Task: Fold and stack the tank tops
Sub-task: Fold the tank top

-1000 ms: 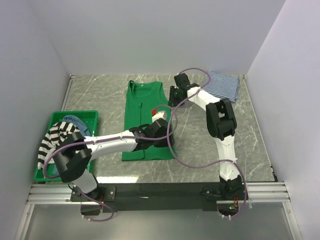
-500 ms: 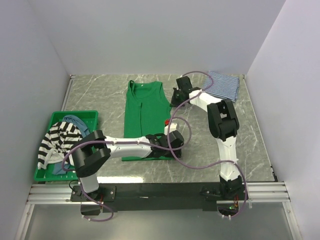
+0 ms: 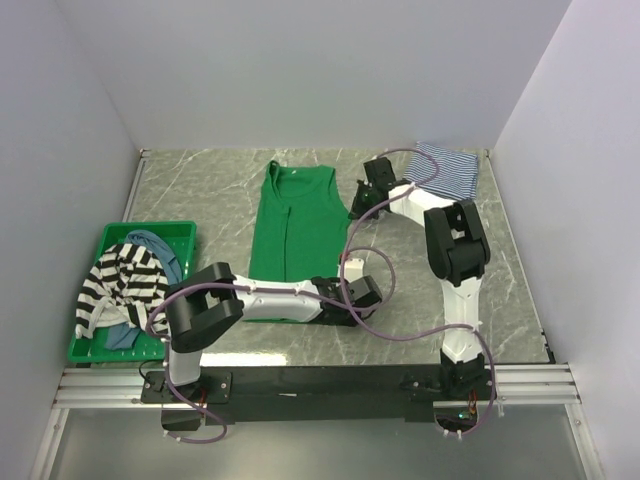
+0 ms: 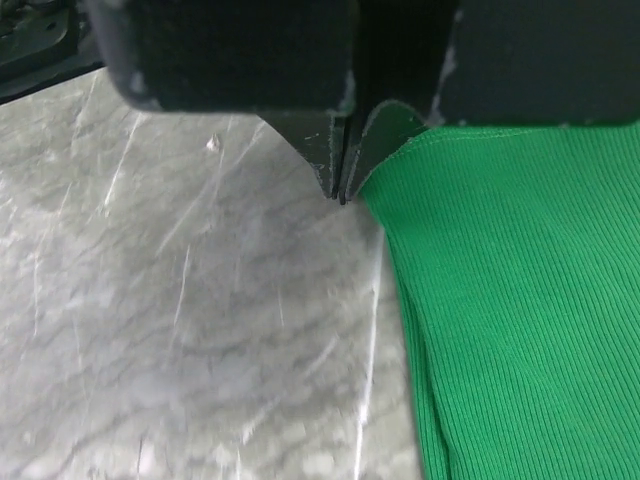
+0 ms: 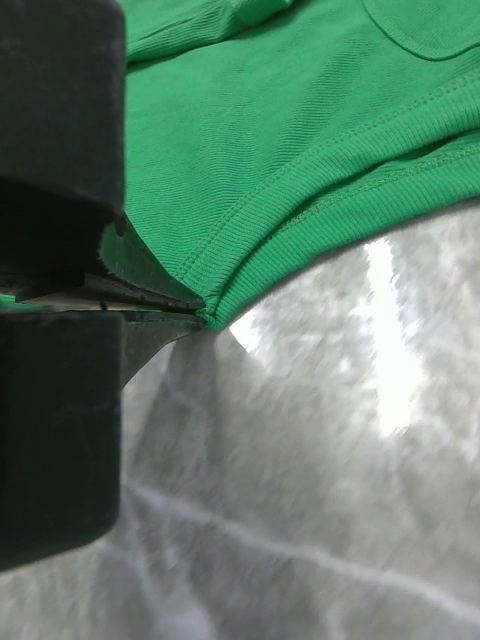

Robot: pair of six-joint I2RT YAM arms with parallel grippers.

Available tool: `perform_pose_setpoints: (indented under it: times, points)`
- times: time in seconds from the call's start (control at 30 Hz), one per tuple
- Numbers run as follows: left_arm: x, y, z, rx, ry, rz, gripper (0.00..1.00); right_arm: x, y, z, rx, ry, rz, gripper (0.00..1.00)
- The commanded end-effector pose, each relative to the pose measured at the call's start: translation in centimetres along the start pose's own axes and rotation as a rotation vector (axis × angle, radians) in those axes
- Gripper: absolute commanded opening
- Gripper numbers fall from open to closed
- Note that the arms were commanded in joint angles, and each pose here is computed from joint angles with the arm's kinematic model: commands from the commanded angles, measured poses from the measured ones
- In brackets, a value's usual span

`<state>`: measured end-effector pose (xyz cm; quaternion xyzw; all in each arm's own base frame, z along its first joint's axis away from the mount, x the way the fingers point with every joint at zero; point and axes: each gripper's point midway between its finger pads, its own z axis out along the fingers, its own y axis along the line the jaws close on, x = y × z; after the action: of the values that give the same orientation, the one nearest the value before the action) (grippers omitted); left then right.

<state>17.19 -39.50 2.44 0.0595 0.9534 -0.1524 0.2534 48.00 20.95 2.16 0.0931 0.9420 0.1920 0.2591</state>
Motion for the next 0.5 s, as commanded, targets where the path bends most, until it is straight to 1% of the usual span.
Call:
perform_pose_setpoints:
  times: [0.0,0.1,0.2,0.27,0.3,0.4,0.47]
  points:
    - [-0.4,-1.2,-1.4,0.006,-0.037,-0.005,0.01,-1.0,-0.5,-2.3,0.003,-0.036,0.017,0.0]
    - [-0.4,-1.6,-2.7,0.035,-0.05,-0.007,0.0,-0.8,-0.9,-3.0,-0.005,-0.045,0.031,0.0]
    - [-0.9,-2.5,-4.4,0.09,-0.07,-0.01,0.07,-0.3,-1.6,-3.8,0.017,-0.047,0.038,0.0]
    - [-1.2,-2.6,-5.4,0.101,-0.08,-0.011,0.13,0.5,-2.5,-4.5,0.024,-0.044,0.049,0.0]
    - [-1.4,-2.4,-5.6,0.092,-0.085,-0.012,0.21,0.8,-2.7,-4.7,0.023,-0.046,0.057,0.0]
    - [-1.3,-1.6,-6.2,0.05,-0.093,0.004,0.32,1.4,-3.1,-5.7,0.015,-0.061,0.066,0.0]
    - [-1.0,-1.3,-6.2,0.021,-0.082,0.025,0.34,1.7,-3.2,-6.3,0.013,-0.069,0.068,0.0]
